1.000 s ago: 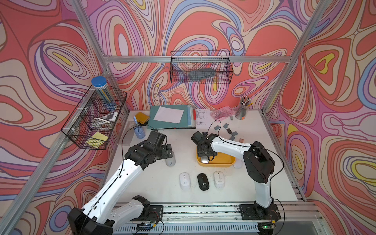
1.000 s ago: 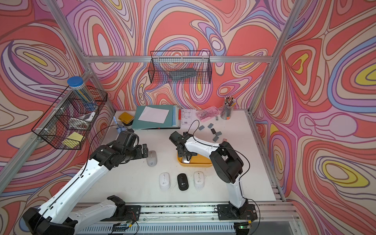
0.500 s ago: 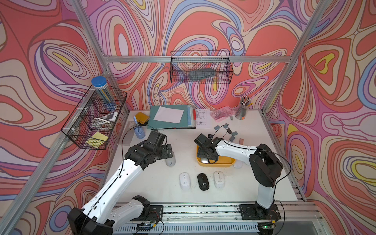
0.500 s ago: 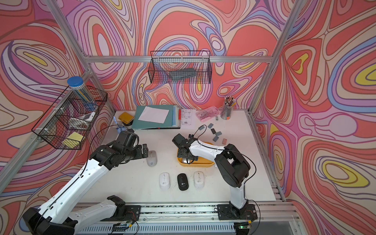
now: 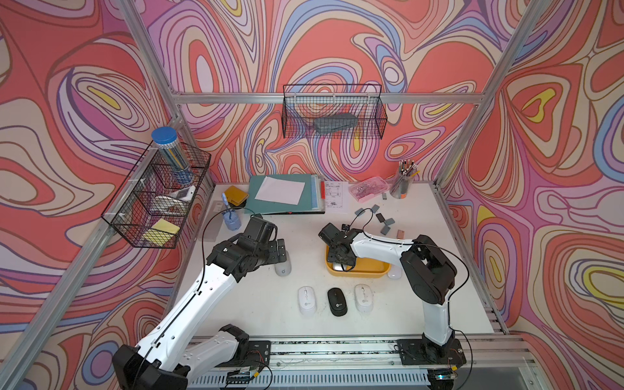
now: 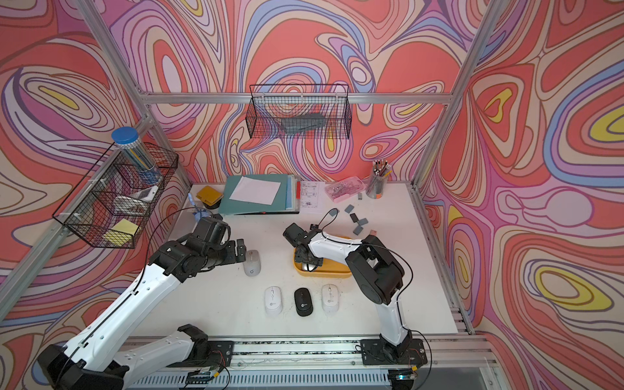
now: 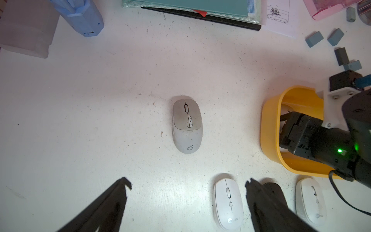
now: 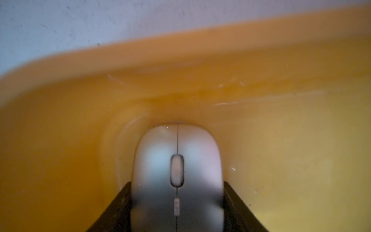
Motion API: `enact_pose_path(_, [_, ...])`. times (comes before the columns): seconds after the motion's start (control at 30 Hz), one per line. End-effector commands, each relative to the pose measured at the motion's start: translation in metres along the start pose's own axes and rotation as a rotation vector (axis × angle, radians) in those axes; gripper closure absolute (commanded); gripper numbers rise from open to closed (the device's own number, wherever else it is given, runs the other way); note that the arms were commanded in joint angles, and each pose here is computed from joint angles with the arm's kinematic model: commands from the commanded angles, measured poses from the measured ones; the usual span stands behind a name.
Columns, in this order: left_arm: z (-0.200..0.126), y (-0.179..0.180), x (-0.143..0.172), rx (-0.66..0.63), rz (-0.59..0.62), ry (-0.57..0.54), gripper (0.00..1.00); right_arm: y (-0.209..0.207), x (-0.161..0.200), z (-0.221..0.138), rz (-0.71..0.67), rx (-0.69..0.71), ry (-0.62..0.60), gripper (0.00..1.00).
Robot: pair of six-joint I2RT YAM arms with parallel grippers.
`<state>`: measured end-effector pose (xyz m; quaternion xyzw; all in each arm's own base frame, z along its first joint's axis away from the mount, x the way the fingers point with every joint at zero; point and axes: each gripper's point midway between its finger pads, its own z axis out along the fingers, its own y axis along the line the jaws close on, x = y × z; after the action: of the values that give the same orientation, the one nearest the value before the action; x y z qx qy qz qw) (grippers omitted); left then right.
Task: Take out the mouse from the storage box
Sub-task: Move the storage box to the center of the board, then pick up the mouse from the storage box.
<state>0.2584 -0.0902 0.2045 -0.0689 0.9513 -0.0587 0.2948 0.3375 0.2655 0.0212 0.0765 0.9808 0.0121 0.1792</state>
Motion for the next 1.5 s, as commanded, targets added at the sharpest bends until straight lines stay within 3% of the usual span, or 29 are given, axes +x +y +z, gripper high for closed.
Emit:
enact_pose_path(0.0, [0.0,0.002,0.001,0.0,0.002,-0.002,0.04,0.018,0.01,0.017,-0.063,-0.033,0.043,0.42])
enact_pose_path(0.3, [0.001,0.003,0.001,-0.005,0.004,-0.004,0.04,0.069,0.023,0.021,-0.15,-0.097,0.062,0.43])
enact_pose_path(0.5, [0.0,0.002,0.0,-0.002,0.003,-0.007,0.04,0.075,0.023,0.016,-0.177,-0.11,0.043,0.43])
enact_pose_path(0.7, [-0.001,0.001,0.0,0.003,0.004,-0.007,0.04,0.077,0.01,-0.012,-0.205,-0.157,-0.017,0.43])
enact_pose_path(1.17, [-0.001,-0.001,0.001,0.018,0.0,-0.006,0.04,0.026,-0.027,-0.087,-0.195,-0.037,-0.192,0.44])
enact_pose_path(1.47, [-0.004,-0.004,0.002,0.046,-0.004,-0.008,0.04,-0.086,0.008,-0.131,-0.038,0.146,-0.165,0.44])
